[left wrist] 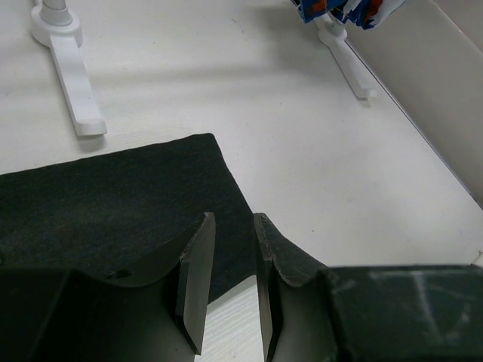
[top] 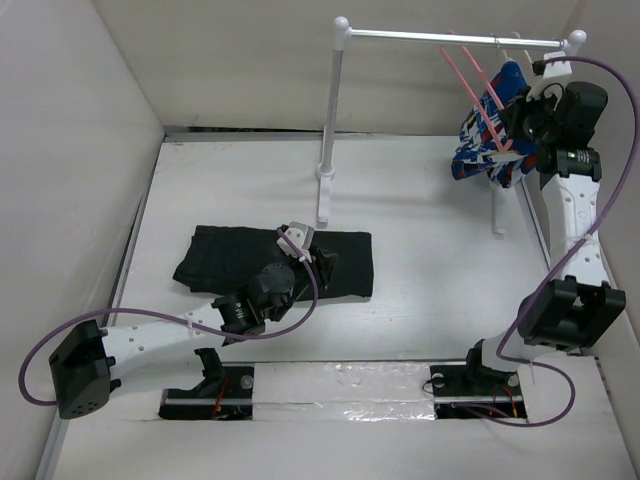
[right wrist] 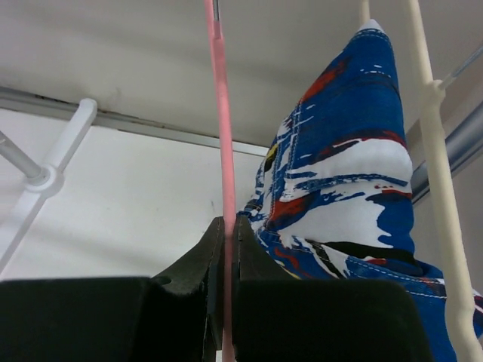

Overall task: Place the trousers on the hanger
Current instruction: Pick up the hanger from the clothesline.

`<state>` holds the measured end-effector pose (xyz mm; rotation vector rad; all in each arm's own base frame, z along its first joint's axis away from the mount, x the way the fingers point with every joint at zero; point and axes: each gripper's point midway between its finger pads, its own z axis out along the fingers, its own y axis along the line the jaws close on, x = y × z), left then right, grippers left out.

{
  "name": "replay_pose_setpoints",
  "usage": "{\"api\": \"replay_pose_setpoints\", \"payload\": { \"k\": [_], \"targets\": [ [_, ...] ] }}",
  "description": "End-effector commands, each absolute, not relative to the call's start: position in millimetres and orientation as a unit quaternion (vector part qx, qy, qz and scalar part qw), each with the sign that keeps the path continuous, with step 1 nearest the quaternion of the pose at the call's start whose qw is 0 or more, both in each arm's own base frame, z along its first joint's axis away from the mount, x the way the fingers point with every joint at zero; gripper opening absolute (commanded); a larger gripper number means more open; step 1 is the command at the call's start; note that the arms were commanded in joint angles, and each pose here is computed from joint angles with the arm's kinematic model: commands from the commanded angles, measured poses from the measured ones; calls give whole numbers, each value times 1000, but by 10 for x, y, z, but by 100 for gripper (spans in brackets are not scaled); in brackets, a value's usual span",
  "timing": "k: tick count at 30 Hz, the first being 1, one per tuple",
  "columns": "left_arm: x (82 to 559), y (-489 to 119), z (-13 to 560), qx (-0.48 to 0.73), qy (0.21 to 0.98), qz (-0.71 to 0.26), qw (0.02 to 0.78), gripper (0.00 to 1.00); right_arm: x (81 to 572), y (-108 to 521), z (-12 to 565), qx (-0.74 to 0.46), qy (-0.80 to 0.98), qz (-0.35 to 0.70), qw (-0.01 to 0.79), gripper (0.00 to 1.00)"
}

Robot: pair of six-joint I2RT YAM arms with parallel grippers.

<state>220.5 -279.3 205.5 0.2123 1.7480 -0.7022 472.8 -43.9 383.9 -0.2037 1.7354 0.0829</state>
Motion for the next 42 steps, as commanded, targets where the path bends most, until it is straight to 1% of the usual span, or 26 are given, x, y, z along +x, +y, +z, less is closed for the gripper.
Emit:
{"api": "replay_pose_setpoints", "payload": {
  "k": [1, 7, 9, 12, 13, 16, 17, 18, 23, 24, 25, 27, 28, 30, 31, 35, 38, 42],
  "targets": [
    [2218, -2852, 2268, 78, 733, -324, 593, 24, 4591, -324, 4343, -107, 712, 29, 693, 0],
    [2239, -2871, 2225, 79, 737, -317, 592, 26, 4382, -196, 4872, -98, 659, 24, 745, 0],
    [2245, -2883, 2205, 79, 739, -316, 590, 31, 4347, -197, 4914, -89, 661, 18, 745, 0],
    [2246, -2896, 2195, 81, 739, -316, 589, 33, 4265, -185, 4920, -77, 662, 3, 745, 0],
    [2241, -2900, 2200, 80, 739, -319, 589, 34, 4256, -122, 4735, -73, 676, 6, 733, 0],
    [2228, -2897, 2207, 80, 736, -324, 590, 38, 4133, -61, 4603, -61, 678, 5, 733, 0],
    [2236, -2896, 2195, 79, 736, -322, 590, 39, 4145, -1, 4322, -59, 696, 12, 716, 0],
    [2291, -2865, 2174, 74, 739, -316, 590, 39, 4072, -57, 4344, -45, 687, 0, 725, 0],
    [2330, -2945, 2071, 85, 746, -325, 575, 41, 3873, 51, 3950, -30, 689, 24, 724, 0],
    [2332, -2960, 2071, 86, 746, -326, 574, 40, 3850, 141, 3754, -33, 695, 34, 718, 0],
    [2339, -2983, 2051, 87, 748, -326, 572, 41, 3754, 192, 3771, -35, 686, 40, 726, 0],
    [2333, -3028, 2060, 82, 745, -338, 569, 41, 3660, 360, 3614, -39, 689, 56, 721, 0],
    [2368, -3067, 2094, 74, 743, -350, 566, 41, 3575, 420, 3360, -42, 700, 60, 710, 0],
    [2306, -3217, 2158, 72, 740, -389, 544, 41, 3494, 531, 3120, -24, 707, 78, 702, 0],
    [2301, -3325, 2232, 63, 738, -411, 531, 41, 3402, 613, 2845, -17, 720, 82, 689, 0],
    [2375, -3575, 2309, 41, 736, -441, 512, 41, 3162, 886, 2303, -21, 741, 120, 660, 0],
    [2421, -3786, 2294, 25, 737, -459, 496, 41, 3038, 1018, 2028, -20, 751, 134, 646, 0],
    [2349, -4051, 2307, 8, 721, -495, 484, 40, 2939, 1137, 1764, -17, 764, 141, 629, 0]
  ]
}}
